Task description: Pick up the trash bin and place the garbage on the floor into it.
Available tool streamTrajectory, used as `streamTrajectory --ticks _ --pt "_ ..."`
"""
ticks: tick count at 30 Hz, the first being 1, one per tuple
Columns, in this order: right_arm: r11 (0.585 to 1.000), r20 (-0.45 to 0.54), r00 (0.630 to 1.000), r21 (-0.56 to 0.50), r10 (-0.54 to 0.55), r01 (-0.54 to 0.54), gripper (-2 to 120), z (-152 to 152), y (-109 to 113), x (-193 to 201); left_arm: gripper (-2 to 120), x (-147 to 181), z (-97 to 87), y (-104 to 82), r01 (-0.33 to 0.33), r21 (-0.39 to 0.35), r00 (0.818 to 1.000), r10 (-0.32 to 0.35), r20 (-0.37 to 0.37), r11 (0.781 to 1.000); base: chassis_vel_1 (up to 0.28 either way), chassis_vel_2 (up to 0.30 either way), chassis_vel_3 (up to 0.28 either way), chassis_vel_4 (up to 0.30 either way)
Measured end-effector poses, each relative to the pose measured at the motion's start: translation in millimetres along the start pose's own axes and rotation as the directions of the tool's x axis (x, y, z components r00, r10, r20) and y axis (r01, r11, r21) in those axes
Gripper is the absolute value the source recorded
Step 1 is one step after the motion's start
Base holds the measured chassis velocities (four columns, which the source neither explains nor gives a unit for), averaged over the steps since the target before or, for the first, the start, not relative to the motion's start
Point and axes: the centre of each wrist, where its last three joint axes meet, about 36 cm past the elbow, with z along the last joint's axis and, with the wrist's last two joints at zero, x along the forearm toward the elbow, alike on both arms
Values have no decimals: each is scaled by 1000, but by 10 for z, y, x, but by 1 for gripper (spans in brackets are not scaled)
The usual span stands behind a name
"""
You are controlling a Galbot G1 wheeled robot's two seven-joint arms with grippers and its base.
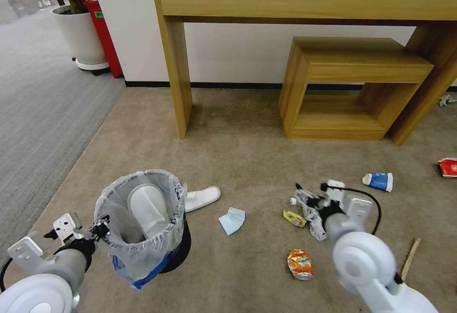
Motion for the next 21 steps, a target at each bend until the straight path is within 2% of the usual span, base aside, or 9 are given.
streamTrajectory --ticks 5,8,12,15,16,17,19,20,21 --pt "996 -35 999 92 -5 8 100 85 -106 54 3 -18 27 13 2 11 1000 -2 -9 1000 0 0 0 0" --pt "987 -48 998 152 -49 56 100 102 -146 53 3 -28 29 24 6 12 1000 -6 -11 1000 0 0 0 0" --pt "945 -70 985 280 -156 170 100 103 -224 9 3 -27 -10 48 9 12 1000 -9 0 1000 0 0 0 0" --pt "854 -53 957 439 -285 279 100 93 -310 -108 3 -35 -61 93 24 7 1000 -24 15 1000 0 0 0 0" --pt "854 -53 957 439 -285 279 100 93 -310 -108 3 -35 -61 93 24 7 1000 -24 15 1000 0 0 0 0" --pt "820 -62 941 473 -333 321 100 79 -347 -145 3 -40 -70 107 33 3 999 -33 18 999 0 0 0 0" --pt "683 -95 867 575 -490 450 100 33 -516 -299 3 -45 -85 146 53 -6 998 -53 21 999 0 0 0 0" --pt "683 -95 867 575 -490 450 100 33 -516 -299 3 -45 -85 146 53 -6 998 -53 21 999 0 0 0 0" --pt "601 -111 824 631 -556 491 100 3 -620 -404 3 -44 -87 154 56 -8 998 -56 21 998 0 0 0 0"
